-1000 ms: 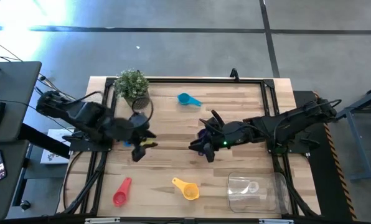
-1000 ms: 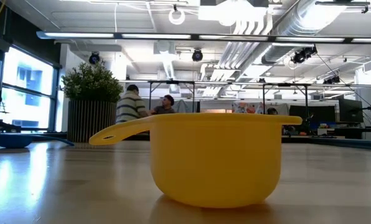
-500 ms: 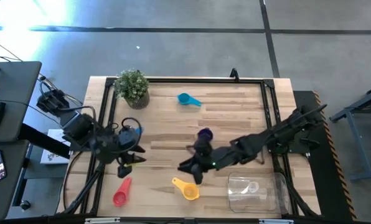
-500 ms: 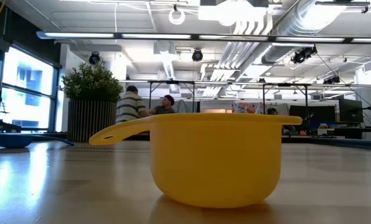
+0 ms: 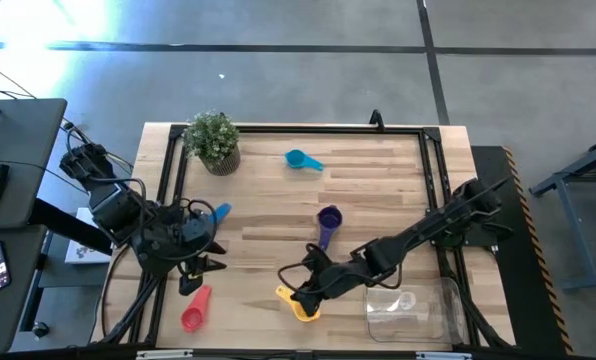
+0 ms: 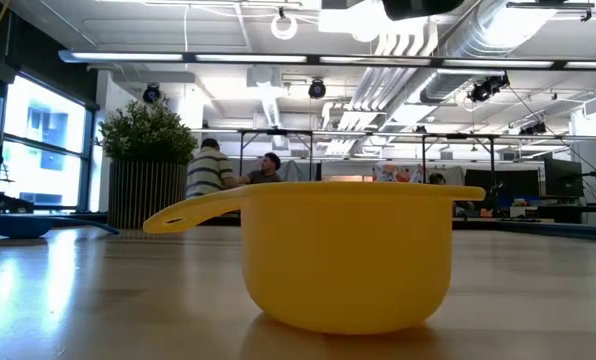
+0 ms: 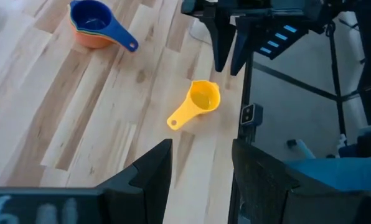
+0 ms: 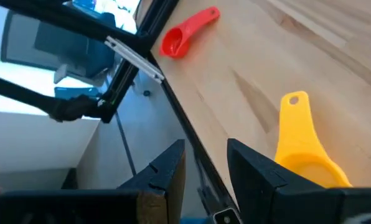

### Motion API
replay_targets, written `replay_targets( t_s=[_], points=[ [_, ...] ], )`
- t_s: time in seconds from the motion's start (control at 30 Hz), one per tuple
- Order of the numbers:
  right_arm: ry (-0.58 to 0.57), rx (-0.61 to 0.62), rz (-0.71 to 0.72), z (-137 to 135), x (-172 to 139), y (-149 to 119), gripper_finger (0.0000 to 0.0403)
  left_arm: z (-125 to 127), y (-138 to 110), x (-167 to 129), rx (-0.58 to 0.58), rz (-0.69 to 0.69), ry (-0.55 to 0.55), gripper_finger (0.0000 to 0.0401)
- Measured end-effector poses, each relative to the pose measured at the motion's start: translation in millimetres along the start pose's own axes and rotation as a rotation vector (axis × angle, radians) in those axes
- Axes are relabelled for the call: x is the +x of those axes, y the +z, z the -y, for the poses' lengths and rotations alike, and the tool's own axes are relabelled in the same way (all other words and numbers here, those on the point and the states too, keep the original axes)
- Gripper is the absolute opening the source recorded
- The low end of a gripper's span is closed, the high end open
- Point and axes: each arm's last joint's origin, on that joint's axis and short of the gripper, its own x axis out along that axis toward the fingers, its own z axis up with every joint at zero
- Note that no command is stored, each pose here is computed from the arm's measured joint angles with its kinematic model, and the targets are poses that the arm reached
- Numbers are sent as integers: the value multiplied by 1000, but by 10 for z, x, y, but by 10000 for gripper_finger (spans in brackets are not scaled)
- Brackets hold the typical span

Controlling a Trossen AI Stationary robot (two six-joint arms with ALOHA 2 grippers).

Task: Nest measuring cups in basket
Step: Stack the yellow measuring cup on top of the dark blue measuring cup

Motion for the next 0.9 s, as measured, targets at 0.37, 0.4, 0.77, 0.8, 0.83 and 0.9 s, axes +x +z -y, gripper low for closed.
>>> replay_targets(
  t_s=[0.37,0.4,0.77,0.8,0.83,0.9],
  points=[
    [-67,-126,-12,-379,-297,149,110,0,3,1,-19,5,2,159],
    [-96,-136,-10,-406,-346,177,110,-1,4,2,-18,7,5,159],
    [-355,-126,-159,-187,-311,158,110,-9,13,2,-19,38,29,159],
    [-365,-127,-178,-160,-260,137,110,-8,14,2,-19,39,28,159],
    [-373,-131,-199,-135,-206,116,110,-7,15,1,-19,39,27,159],
    [-379,-139,-244,-89,-95,74,110,-8,14,2,-19,39,28,159]
  ],
)
